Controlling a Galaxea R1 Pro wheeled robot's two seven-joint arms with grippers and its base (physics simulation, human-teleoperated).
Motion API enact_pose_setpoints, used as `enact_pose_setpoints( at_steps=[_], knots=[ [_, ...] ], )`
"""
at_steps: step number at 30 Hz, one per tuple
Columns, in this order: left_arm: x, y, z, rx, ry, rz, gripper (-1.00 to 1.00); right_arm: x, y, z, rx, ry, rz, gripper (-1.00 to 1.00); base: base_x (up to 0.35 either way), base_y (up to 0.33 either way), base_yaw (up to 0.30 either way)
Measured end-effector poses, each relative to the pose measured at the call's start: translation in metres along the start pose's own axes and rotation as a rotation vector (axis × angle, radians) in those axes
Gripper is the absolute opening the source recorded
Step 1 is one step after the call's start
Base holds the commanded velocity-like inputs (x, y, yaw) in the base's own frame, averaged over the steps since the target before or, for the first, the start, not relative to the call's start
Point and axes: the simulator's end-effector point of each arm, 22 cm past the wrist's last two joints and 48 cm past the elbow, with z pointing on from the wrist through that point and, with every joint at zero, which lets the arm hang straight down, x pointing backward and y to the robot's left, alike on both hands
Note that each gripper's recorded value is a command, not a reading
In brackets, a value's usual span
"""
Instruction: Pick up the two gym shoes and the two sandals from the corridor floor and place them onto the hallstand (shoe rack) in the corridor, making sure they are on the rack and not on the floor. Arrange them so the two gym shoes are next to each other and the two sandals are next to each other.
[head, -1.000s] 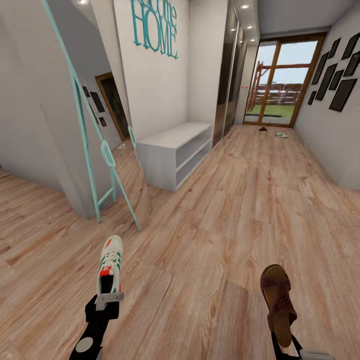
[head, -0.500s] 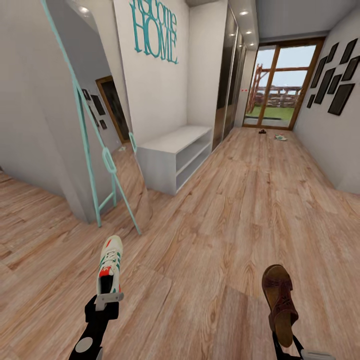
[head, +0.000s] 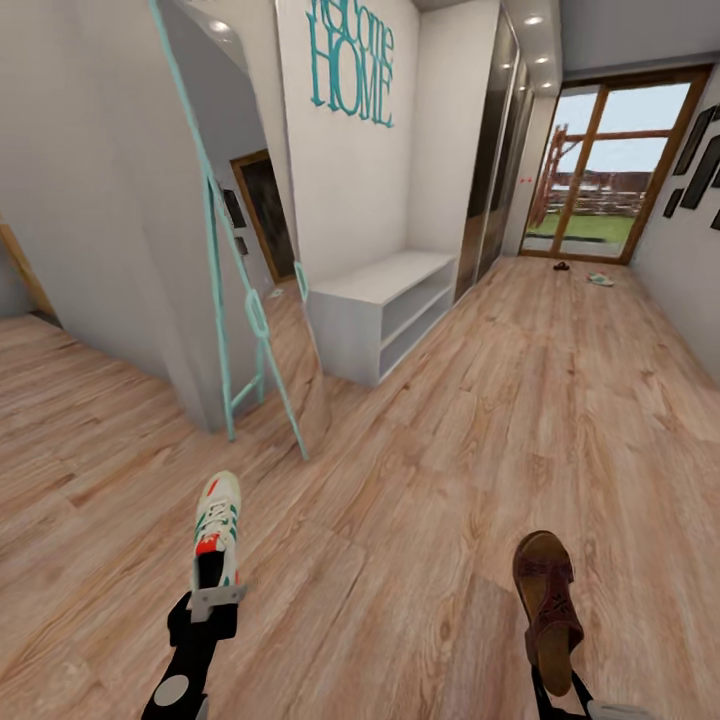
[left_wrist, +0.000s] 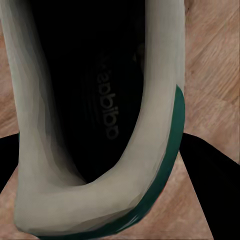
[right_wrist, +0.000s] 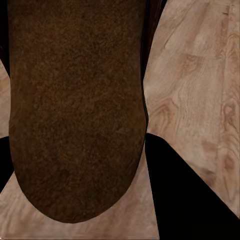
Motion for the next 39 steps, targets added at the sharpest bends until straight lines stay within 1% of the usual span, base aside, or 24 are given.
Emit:
enact_pose_setpoints(
  at_steps=[3, 6, 10, 13, 27, 32, 39],
  knots=[
    [0.001, 0.002, 0.000, -0.013, 0.003, 0.000, -1.00, 0.001, 0.000, 0.000, -0.001, 0.002, 0.000, -1.00, -0.329, 0.092, 0.275],
    [0.003, 0.003, 0.000, -0.015, 0.007, 0.000, -1.00, 0.008, 0.001, -0.003, -0.001, 0.020, 0.002, -1.00, -0.332, 0.100, 0.274],
    [0.017, 0.004, 0.000, -0.016, 0.035, 0.001, -1.00, 0.013, 0.001, -0.005, -0.002, 0.032, 0.003, -1.00, -0.333, 0.101, 0.273],
    [0.022, 0.004, -0.001, -0.016, 0.046, 0.003, -1.00, 0.014, 0.001, -0.006, -0.002, 0.035, 0.003, -1.00, -0.333, 0.102, 0.273],
    [0.026, 0.003, 0.000, -0.016, 0.051, 0.004, -1.00, 0.017, 0.002, -0.007, -0.004, 0.043, 0.002, -1.00, -0.327, 0.023, 0.269],
    [0.026, 0.003, 0.000, -0.016, 0.051, 0.004, -1.00, 0.016, 0.001, -0.007, -0.002, 0.041, 0.001, -1.00, -0.212, 0.000, 0.081],
    [0.025, 0.003, 0.000, -0.016, 0.050, 0.004, -1.00, 0.014, -0.001, -0.006, -0.001, 0.036, -0.001, -1.00, -0.029, 0.000, 0.007]
  ],
)
